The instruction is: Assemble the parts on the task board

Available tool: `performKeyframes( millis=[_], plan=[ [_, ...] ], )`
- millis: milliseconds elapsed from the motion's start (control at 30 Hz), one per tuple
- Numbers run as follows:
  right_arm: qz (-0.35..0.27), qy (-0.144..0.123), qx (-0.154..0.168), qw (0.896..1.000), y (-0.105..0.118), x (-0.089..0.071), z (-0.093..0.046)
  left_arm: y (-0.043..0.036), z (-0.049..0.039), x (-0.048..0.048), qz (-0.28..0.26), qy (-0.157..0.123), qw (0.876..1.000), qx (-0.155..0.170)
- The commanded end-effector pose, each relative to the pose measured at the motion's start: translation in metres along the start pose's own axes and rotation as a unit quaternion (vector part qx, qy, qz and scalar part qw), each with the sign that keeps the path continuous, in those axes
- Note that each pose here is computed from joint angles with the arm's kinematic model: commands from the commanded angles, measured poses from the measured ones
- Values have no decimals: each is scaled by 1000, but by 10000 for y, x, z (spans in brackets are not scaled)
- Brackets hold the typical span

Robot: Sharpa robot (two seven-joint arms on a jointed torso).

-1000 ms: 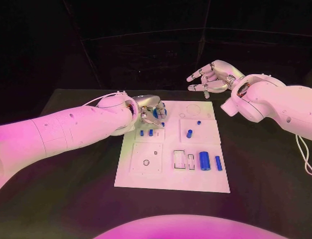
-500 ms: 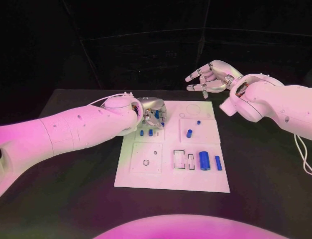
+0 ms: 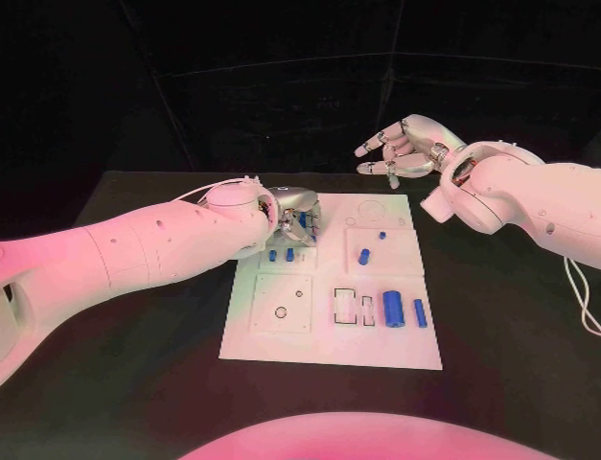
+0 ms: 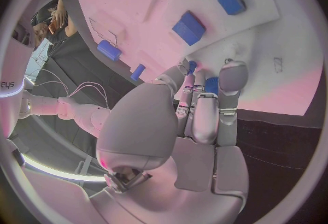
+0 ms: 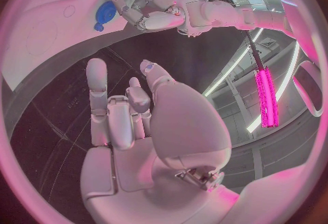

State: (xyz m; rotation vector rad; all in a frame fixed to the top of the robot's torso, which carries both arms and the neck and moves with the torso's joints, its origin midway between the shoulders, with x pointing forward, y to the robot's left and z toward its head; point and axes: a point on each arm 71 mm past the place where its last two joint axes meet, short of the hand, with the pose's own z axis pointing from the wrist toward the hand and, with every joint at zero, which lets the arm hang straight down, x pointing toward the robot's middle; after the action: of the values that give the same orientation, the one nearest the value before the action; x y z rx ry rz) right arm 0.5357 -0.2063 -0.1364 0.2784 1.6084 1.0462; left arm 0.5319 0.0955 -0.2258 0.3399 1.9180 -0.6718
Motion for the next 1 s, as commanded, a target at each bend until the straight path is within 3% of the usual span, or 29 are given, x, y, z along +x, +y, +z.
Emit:
performKeyframes(
  millis=[33,633,1000],
  plan=[
    [2,3,-6,1000,19,0,6,-8,12,4,5,8,1000,-3],
    [3,4,-7,1000,27,10,13,-15,67,21,19,19,1000,-14],
    [2,4,-7,1000,27,8,11,-37,15,-72,10,-47,998,32]
  ],
)
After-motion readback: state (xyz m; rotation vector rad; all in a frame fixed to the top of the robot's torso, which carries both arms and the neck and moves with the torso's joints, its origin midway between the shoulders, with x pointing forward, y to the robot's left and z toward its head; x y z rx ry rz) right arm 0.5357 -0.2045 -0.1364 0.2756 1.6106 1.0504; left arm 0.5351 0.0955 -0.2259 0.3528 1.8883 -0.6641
